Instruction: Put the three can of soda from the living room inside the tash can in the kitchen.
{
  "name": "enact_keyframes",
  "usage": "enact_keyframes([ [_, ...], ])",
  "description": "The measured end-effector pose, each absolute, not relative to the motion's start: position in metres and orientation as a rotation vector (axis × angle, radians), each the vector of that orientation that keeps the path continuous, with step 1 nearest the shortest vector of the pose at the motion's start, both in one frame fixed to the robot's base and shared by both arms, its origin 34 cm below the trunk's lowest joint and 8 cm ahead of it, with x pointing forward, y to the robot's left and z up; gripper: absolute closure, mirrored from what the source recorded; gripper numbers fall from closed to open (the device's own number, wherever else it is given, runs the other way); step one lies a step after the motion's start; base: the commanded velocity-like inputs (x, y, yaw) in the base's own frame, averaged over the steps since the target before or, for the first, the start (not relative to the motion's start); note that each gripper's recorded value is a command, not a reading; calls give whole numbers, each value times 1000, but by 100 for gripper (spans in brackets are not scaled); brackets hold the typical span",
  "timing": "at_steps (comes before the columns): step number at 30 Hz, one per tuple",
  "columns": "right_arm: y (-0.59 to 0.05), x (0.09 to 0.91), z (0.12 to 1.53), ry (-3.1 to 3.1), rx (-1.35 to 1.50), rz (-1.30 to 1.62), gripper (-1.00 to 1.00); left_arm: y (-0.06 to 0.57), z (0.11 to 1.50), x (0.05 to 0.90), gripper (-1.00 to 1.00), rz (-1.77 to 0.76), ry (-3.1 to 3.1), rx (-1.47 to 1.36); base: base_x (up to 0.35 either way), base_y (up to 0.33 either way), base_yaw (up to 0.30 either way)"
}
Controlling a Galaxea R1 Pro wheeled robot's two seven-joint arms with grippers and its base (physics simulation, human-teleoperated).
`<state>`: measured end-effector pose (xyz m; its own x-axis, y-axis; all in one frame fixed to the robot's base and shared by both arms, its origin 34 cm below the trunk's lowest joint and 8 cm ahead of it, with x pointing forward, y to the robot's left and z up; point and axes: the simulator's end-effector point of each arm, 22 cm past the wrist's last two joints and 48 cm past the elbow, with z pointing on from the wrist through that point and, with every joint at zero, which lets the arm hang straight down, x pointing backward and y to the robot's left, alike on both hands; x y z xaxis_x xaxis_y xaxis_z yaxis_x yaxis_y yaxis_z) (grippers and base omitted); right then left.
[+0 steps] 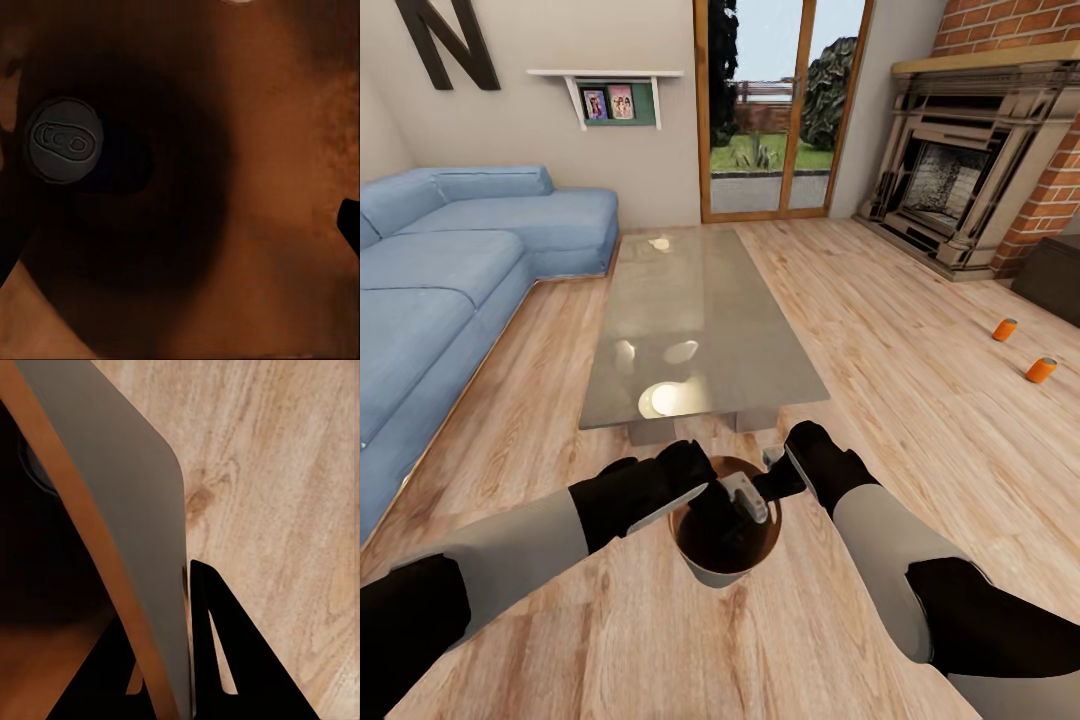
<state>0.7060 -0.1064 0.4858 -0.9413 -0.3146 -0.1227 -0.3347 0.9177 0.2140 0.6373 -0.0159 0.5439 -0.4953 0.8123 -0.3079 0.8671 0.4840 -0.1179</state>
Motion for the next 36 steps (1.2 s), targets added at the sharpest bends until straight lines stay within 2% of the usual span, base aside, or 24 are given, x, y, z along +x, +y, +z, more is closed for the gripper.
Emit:
enact_keyframes([
  [5,-107,706,485,2995,-504,357,100,9,572,629,-100,-463,2428,1492,0,0,0],
  [8,-109,706,485,2996,-502,353,100,60,602,633,-100,-508,2400,1454,0,0,0],
  [13,-112,706,484,2997,-498,350,100,131,687,702,-100,-561,2345,1127,0,0,0],
  [17,-113,706,484,2999,-493,349,100,188,743,755,-100,-511,2273,837,0,0,0],
  [18,-114,706,483,3000,-491,350,100,214,740,767,-100,-429,2281,738,0,0,0],
  [19,-115,705,483,3002,-486,352,100,262,729,788,-100,-240,2256,571,0,0,0],
  [21,-119,705,482,3005,-477,350,100,300,706,793,-100,-93,2227,425,0,0,0],
  [29,-190,687,455,3070,-391,241,100,398,523,714,-100,139,2290,80,0,0,0],
  [31,-196,662,436,3102,-363,257,100,411,467,681,-100,139,2320,15,0,0,0],
  [36,-193,640,414,3069,-387,273,100,393,427,653,-100,63,2324,-18,0,0,0],
])
